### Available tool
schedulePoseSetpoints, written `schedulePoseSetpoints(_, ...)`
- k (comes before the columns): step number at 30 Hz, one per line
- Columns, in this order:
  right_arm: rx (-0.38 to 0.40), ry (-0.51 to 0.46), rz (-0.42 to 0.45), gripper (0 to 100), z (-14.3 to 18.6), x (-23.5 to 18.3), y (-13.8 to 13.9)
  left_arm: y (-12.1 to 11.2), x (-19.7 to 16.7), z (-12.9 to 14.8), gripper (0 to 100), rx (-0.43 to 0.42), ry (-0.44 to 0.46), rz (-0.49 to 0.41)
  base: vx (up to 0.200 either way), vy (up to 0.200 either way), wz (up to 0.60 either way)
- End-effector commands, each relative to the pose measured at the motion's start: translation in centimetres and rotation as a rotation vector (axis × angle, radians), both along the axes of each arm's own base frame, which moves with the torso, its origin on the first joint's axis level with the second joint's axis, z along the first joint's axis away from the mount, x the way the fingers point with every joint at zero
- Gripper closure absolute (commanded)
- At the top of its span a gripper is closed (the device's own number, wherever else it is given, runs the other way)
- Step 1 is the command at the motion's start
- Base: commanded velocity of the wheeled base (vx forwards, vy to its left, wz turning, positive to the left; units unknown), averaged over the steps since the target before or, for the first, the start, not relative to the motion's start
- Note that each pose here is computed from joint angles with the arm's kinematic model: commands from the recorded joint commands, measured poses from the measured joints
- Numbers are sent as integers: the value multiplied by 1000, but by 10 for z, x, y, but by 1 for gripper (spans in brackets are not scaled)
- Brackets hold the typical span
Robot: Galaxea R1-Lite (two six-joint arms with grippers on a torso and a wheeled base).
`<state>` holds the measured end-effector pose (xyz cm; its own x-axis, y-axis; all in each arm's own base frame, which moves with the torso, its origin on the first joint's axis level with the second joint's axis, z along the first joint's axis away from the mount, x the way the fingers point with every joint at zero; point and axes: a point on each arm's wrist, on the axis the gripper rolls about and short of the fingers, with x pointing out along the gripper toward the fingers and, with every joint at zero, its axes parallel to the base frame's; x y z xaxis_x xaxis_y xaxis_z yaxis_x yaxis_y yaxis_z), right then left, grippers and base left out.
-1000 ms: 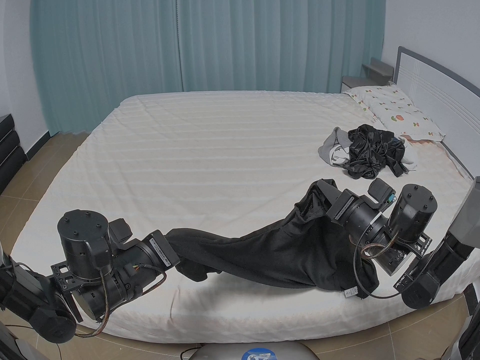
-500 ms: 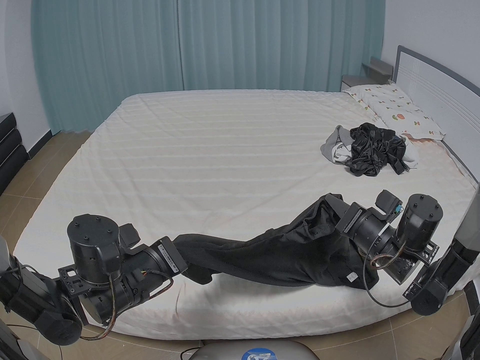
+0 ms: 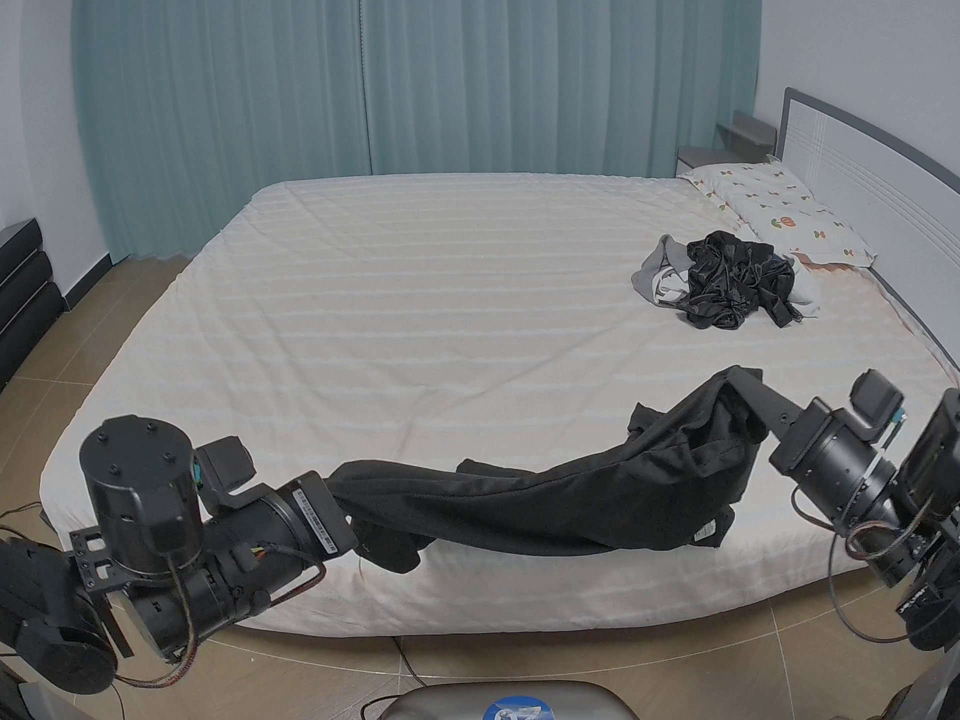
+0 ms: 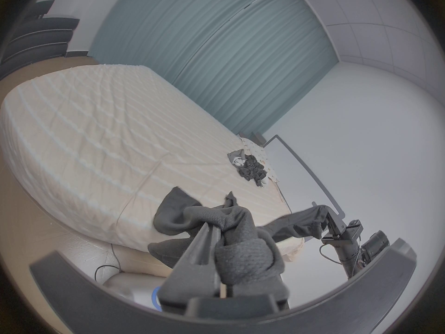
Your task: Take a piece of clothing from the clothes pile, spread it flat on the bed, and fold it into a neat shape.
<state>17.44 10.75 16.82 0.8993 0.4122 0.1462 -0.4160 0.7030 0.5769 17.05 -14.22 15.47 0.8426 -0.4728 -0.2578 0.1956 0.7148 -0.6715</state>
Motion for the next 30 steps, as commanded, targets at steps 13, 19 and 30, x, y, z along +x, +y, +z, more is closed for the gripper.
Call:
schedulePoseSetpoints(13, 182, -279, -100, 100, 206, 15, -49, 10, 40, 119, 100, -147, -188, 164, 0, 0, 0)
schedulePoseSetpoints(19, 145, -176, -132, 100, 182, 72, -36, 6, 79, 111, 100, -183, -97, 210, 0, 0, 0)
schedulePoseSetpoints(30, 101, -93, -205, 100, 151, 160, -28, -1, 139, 66, 100, -177, 47, 220, 127, 0, 0)
